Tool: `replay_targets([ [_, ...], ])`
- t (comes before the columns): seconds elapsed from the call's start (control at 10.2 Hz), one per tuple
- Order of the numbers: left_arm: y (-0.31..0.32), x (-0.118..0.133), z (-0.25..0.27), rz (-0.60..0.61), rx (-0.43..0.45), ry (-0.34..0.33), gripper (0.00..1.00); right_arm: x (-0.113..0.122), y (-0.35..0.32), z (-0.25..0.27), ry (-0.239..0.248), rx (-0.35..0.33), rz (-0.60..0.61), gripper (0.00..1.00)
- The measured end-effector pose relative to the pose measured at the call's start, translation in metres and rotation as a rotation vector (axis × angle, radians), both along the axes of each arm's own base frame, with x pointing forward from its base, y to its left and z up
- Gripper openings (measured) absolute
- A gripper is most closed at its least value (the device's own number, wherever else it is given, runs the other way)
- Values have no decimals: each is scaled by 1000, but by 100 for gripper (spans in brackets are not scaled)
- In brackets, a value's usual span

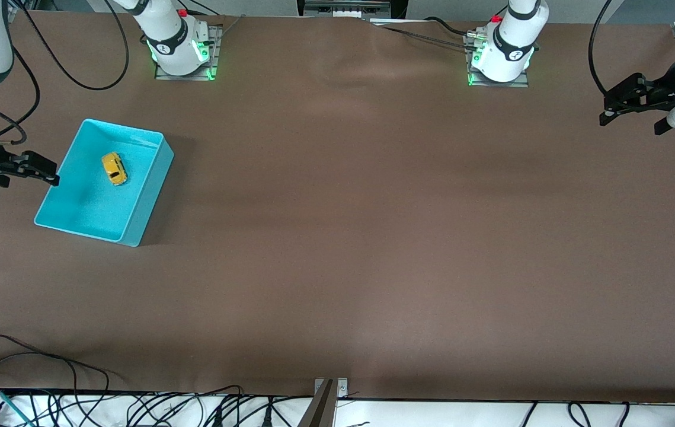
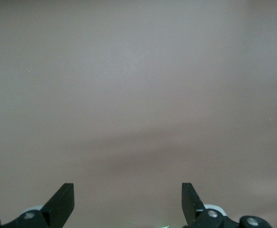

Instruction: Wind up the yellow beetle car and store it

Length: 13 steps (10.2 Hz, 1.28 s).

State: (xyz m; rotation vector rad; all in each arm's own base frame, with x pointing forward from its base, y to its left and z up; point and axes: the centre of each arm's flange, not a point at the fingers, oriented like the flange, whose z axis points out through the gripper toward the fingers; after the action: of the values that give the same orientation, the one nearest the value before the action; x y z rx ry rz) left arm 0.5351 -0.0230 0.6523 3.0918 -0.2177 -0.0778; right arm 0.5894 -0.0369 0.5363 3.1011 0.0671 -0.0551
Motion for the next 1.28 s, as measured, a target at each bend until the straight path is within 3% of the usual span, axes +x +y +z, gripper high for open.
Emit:
replay_targets([
  [0.2, 0, 0, 0, 0, 0, 3, 100, -1, 15, 1, 12, 2, -4, 100],
  [0.59, 0, 0, 0, 0, 0, 4, 100, 3, 14, 17, -32, 0, -5, 100],
  [1.28, 3, 0, -1, 6, 0, 5, 100, 5, 12, 29, -56, 14, -23, 100],
])
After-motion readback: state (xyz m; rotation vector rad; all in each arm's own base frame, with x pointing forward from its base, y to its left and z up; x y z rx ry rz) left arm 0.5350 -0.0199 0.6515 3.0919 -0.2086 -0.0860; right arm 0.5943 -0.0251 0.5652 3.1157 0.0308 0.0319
